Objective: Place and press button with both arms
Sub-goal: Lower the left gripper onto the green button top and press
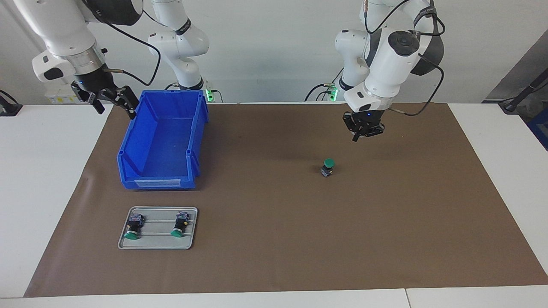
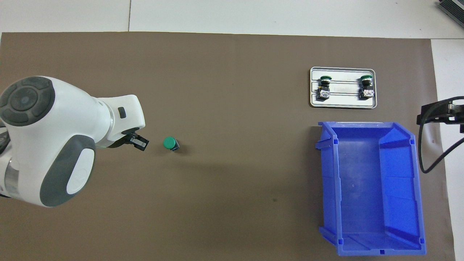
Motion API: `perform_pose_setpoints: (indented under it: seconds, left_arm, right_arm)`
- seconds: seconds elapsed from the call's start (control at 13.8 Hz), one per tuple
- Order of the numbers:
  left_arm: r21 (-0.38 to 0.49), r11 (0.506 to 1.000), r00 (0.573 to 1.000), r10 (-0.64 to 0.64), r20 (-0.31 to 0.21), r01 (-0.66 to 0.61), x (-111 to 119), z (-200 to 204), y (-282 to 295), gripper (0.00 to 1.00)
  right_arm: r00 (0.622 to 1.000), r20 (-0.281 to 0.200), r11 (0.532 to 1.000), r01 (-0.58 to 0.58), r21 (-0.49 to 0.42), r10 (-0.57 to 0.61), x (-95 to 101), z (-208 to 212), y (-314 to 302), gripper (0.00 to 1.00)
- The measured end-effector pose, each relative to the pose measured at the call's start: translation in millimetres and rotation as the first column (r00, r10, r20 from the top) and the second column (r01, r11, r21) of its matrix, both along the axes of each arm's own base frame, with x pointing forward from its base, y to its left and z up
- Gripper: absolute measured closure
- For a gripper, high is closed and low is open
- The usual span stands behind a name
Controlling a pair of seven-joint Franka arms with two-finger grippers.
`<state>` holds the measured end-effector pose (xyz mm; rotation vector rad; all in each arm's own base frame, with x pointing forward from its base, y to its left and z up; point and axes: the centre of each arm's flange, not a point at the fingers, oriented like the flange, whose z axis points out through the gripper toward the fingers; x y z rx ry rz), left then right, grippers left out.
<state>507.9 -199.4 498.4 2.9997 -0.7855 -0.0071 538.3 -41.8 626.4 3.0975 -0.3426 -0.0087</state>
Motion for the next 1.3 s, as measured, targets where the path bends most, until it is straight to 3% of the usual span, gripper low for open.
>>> perform_pose_setpoints:
  seconds: [0.29, 0.51, 1.3]
  left_arm:
    - [-0.011, 0.999, 0.998, 0.050, 0.033, -0.050, -11, -55, -39, 0.99]
    - [-0.018, 0.998, 0.997, 0.055, 0.051, -0.054, -3, -87, -44, 0.99]
    - [-0.011, 0.998, 0.997, 0.057, 0.048, -0.057, -3, -128, -43, 0.99]
  right_arm:
    - [1.000, 0.000, 1.000, 0.000, 0.000, 0.000, 0.0, 0, 0, 0.00]
    - [1.000, 0.000, 1.000, 0.000, 0.000, 0.000, -0.1, 0, 0, 0.00]
    - [1.000, -0.001, 1.000, 0.002, 0.000, -0.002, -0.2, 0, -1, 0.00]
